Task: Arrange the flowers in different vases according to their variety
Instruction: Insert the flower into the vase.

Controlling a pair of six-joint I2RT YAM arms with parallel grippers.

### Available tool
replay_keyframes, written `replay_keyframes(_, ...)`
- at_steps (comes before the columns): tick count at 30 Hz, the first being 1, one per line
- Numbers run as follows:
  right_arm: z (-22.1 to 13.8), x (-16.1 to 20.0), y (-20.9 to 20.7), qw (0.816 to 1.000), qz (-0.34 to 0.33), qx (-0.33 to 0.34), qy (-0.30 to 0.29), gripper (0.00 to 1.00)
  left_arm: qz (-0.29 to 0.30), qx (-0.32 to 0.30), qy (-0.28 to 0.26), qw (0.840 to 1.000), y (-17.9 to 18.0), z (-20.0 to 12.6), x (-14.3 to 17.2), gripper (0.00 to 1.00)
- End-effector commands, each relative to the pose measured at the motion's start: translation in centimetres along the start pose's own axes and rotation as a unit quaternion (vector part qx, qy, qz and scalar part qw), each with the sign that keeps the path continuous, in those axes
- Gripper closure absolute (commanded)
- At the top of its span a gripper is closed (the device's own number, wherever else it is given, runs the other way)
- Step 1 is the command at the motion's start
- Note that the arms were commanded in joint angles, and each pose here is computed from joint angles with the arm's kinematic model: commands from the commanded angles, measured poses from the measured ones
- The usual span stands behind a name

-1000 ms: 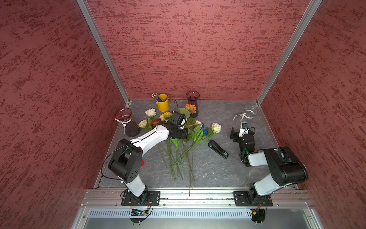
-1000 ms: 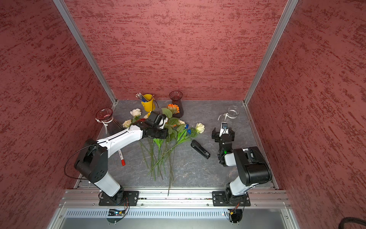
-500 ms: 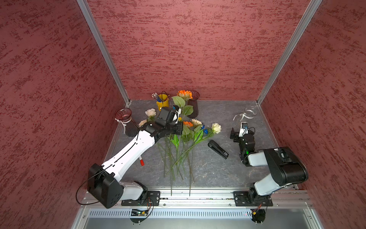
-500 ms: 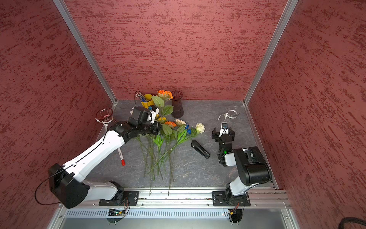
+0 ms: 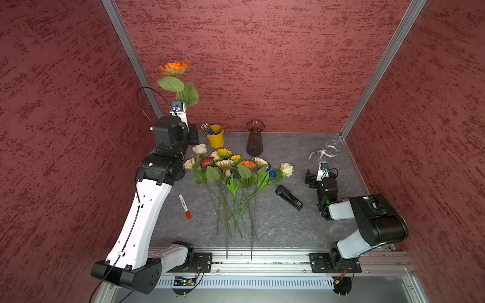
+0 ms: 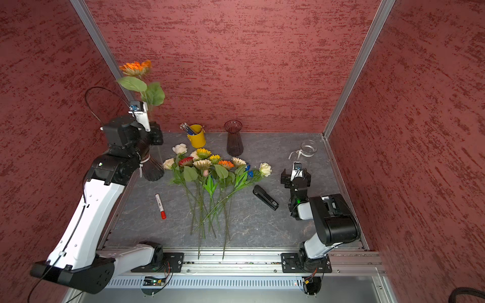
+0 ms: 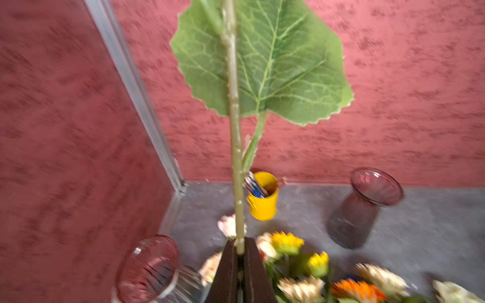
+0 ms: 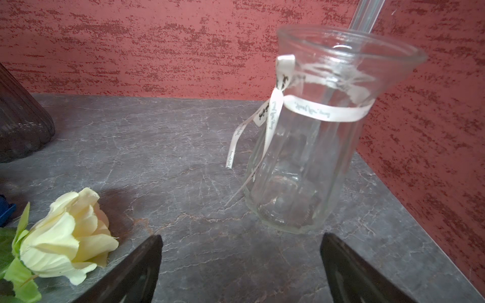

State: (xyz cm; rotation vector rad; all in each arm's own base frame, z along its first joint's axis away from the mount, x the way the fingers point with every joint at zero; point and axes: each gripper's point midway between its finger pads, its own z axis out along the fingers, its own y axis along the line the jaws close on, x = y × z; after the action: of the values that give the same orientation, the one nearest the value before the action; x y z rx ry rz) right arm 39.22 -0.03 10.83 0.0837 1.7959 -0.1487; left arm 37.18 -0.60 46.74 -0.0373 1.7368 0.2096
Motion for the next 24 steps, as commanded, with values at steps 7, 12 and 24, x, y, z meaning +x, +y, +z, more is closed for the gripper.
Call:
replay_keyframes(7,0.2,-1.4,-0.1,1.0,0.01,-0.001,-0.017,0.02,0.042,-0.085,-0.121,0.988,7.6,2.2,-7.0,1.0)
replay_keyframes(12,0.2,-1.4,-0.1,1.0,0.01,-0.002,-0.017,0.01,-0.017,-0.082,-0.128,0.988,11.0,3.6,-6.3,1.0)
replay_keyframes(24,0.2,-1.4,-0.2,1.0,0.012,0.0,-0.017,0.02,-0.084,-0.053,-0.125,0.987,14.3,8.7,0.0,1.0)
